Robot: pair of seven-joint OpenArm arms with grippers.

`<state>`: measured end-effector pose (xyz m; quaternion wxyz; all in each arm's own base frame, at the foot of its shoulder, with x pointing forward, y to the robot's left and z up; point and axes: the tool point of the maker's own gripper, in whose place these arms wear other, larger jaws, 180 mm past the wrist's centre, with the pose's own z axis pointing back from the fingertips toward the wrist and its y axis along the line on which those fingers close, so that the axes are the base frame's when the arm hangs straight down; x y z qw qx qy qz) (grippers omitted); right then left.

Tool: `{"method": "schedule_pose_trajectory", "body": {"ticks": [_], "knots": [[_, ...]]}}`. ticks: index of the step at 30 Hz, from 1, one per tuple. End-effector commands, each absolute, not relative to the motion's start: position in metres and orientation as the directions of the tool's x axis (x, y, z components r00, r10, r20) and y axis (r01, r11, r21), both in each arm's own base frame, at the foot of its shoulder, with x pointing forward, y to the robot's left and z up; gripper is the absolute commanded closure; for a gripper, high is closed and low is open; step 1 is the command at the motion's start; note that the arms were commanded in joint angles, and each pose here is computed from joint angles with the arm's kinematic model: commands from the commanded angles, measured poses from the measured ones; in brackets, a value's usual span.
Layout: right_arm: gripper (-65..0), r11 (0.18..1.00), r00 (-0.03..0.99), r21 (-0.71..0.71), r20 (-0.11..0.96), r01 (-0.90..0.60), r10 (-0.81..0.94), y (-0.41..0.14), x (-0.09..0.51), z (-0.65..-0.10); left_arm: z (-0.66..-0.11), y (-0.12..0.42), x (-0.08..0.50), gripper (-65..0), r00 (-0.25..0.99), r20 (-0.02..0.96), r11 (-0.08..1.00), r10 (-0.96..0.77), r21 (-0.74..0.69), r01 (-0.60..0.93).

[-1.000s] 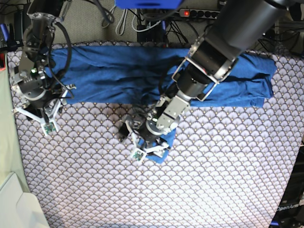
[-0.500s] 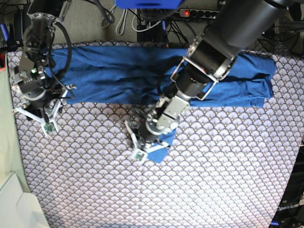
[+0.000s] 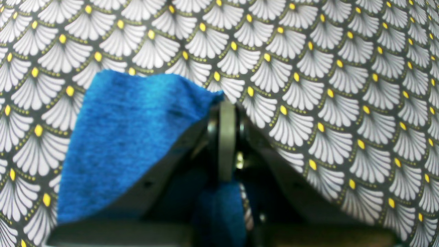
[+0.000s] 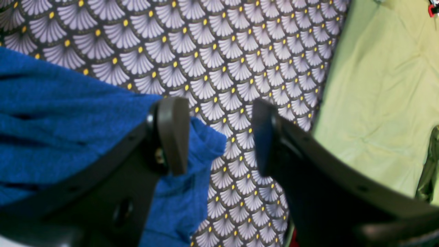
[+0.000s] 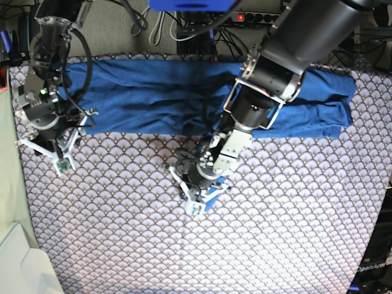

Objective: Fold the T-shirt properly
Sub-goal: 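Grasp the hanging sleeve end with the left gripper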

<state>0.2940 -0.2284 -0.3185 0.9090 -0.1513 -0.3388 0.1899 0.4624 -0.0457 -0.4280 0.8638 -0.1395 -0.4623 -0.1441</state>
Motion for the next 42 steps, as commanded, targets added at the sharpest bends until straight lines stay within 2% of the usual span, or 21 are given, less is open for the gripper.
{"method": "schedule_pose_trajectory", "body": {"ticks": [1, 5, 8, 16, 27, 30, 35, 37, 39, 42], "knots": [[-30.5, 0.878, 0.665, -0.417, 0.590, -0.235, 0.458, -0.228, 0.302, -0.307, -0.423, -0.041, 0.469, -0.5, 0.534, 0.834, 0.926, -0.139, -0.081, 0.368], [-30.5, 0.878, 0.665, -0.417, 0.590, -0.235, 0.458, -0.228, 0.303, -0.307, -0.416, -0.043, 0.473, -0.5, 0.517, 0.846, 0.925, -0.132, -0.082, 0.371], [-30.5, 0.878, 0.665, -0.417, 0.590, -0.235, 0.458, -0.228, 0.303, -0.307, -0.390, -0.054, 0.481, -0.5, 0.458, 0.882, 0.917, -0.109, -0.089, 0.389], [-30.5, 0.878, 0.662, -0.417, 0.593, -0.235, 0.459, -0.227, 0.304, -0.306, -0.340, -0.073, 0.486, -0.5, 0.408, 0.907, 0.898, -0.100, -0.094, 0.429], [-30.5, 0.878, 0.656, -0.418, 0.600, -0.232, 0.459, -0.227, 0.308, -0.303, -0.345, -0.073, 0.484, -2.4, 0.418, 0.902, 0.898, -0.104, -0.096, 0.429], [-30.4, 0.872, 0.646, -0.413, 0.595, -0.263, 0.477, -0.216, 0.309, -0.306, -0.345, -0.073, 0.484, -12.3, 0.418, 0.902, 0.898, -0.104, -0.096, 0.429], [-30.3, 0.870, 0.646, -0.410, 0.593, -0.272, 0.481, -0.214, 0.310, -0.308, -0.345, -0.073, 0.484, -41.9, 0.418, 0.902, 0.898, -0.105, -0.094, 0.430], [-30.3, 0.869, 0.643, -0.410, 0.592, -0.279, 0.486, -0.212, 0.310, -0.308, -0.345, -0.073, 0.483, -50.5, 0.417, 0.903, 0.898, -0.104, -0.095, 0.429], [-30.3, 0.869, 0.643, -0.410, 0.592, -0.279, 0.486, -0.212, 0.310, -0.308, -0.345, -0.073, 0.483, -54.4, 0.415, 0.904, 0.898, -0.103, -0.095, 0.429], [-30.3, 0.868, 0.643, -0.411, 0.591, -0.278, 0.486, -0.212, 0.310, -0.308, -0.350, -0.072, 0.482, -56.0, 0.428, 0.897, 0.899, -0.109, -0.095, 0.428]]}}
